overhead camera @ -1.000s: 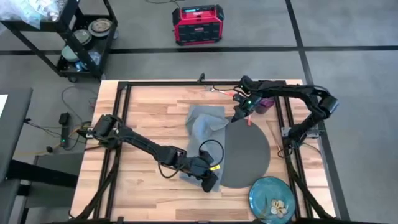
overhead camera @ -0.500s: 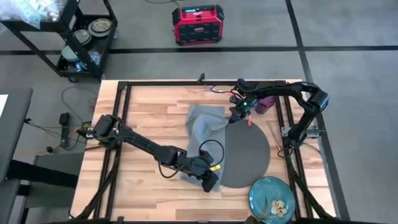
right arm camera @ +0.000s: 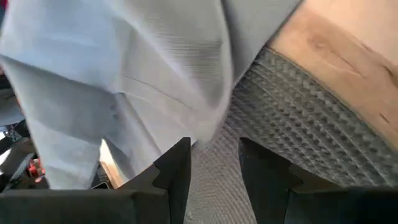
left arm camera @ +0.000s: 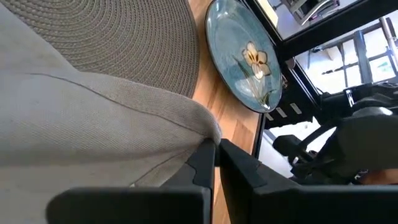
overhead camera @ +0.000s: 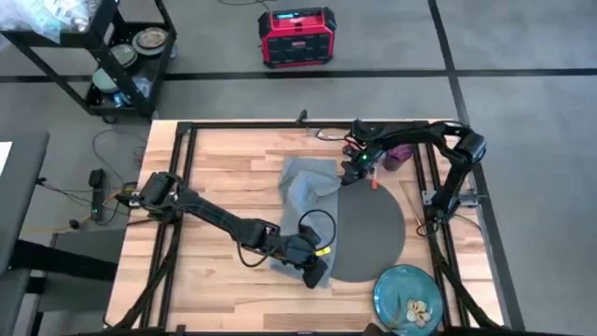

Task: Set table place
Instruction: Fold the light gray table napkin on the table

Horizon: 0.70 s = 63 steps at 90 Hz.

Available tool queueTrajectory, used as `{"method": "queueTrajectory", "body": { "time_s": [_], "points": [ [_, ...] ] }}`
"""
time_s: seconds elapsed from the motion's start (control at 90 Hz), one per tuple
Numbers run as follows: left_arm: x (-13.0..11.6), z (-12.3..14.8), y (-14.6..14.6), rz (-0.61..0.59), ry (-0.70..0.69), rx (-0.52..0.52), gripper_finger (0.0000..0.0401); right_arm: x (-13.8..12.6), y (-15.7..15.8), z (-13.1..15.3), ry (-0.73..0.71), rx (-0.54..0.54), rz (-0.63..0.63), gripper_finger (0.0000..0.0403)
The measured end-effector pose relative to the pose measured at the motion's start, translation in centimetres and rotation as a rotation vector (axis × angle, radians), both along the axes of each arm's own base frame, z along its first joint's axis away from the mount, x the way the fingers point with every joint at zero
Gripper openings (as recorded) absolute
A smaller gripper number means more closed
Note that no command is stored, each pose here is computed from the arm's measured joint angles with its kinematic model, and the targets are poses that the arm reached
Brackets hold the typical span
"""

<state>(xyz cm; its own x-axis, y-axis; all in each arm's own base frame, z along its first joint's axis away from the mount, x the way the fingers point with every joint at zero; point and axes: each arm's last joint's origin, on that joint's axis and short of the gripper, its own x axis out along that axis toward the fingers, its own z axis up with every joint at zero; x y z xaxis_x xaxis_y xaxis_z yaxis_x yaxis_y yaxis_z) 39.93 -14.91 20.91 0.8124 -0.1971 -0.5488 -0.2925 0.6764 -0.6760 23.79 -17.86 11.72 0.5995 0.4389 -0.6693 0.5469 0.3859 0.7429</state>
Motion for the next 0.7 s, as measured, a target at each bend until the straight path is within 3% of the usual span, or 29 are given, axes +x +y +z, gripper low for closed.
{"method": "queueTrajectory", "body": {
  "time_s": [0.222,0.478,0.7],
  "points": [
    [0.0,0.0,0.0,0.004,-0.001,0.001,0.0,0.9,0.0,0.1,-0.04,-0.02,-0.016,0.0103],
    [0.0,0.0,0.0,0.008,-0.002,0.004,0.0,1.0,-0.1,0.2,-0.068,-0.024,-0.008,0.0009],
    [-0.4,0.8,-0.2,-0.011,-0.014,-0.005,0.0,1.0,0.1,2.1,-0.153,-0.024,0.029,0.0001]
  ]
}}
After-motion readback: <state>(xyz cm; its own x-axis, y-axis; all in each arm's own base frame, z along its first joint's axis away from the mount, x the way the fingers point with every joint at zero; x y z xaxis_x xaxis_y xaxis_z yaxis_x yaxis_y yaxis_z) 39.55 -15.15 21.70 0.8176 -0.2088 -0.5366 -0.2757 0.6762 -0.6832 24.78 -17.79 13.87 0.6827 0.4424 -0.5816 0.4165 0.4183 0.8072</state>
